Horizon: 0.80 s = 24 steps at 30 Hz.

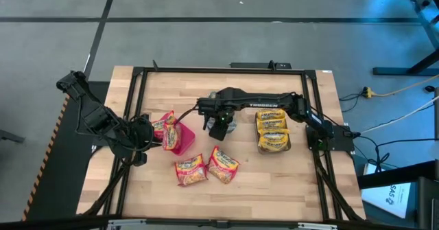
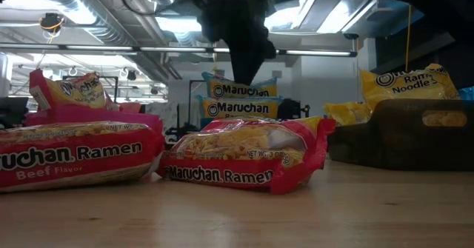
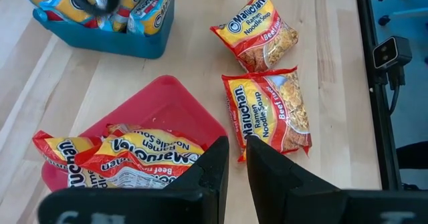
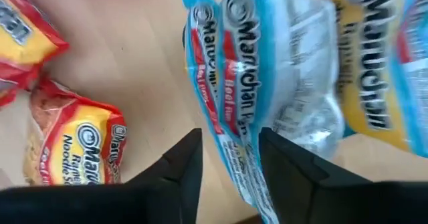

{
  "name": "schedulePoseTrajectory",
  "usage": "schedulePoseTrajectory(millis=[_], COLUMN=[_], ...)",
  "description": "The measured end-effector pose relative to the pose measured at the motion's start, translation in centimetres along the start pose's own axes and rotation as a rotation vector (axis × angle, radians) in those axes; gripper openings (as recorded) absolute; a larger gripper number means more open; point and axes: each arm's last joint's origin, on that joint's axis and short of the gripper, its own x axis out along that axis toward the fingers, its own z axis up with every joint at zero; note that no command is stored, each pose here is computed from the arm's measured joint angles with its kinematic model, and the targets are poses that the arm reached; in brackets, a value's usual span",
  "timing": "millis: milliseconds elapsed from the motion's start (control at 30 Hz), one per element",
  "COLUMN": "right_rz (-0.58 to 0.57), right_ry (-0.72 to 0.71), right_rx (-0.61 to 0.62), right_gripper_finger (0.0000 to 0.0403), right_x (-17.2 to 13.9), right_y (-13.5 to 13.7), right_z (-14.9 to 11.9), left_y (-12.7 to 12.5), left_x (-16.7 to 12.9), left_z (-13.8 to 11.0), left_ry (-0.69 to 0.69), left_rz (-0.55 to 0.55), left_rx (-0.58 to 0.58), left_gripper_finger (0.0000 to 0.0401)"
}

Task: Sort Maruchan noodles
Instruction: Put the blue noodle pack into the blue bin

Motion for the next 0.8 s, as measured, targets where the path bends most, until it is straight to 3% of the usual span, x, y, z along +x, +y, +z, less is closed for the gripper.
schedulePoseTrajectory(millis=[133, 300, 800], right_rz=[-0.036, -0.052, -0.058], right_ry=[-0.073, -0.076, -0.159], right_rx=[0.020, 0.045, 0.045], right_gripper_finger=[0.0156, 0.0149, 0.0057], right_x=[-2.1, -2.2, -1.1], right_y=[0.0, -0.1, -1.0], right_z=[0.2, 0.1, 1.4], left_y=[0.0, 0.0, 0.0], left_x=[0.0, 0.0, 0.0], left_z=[0.0, 0.0, 0.0], left_ry=[0.000, -0.001, -0.001], left_rz=[0.000, 0.000, 0.000], left_rx=[-0.001, -0.032, -0.046], left_gripper_finger=[0.0047, 0.0047, 0.0047])
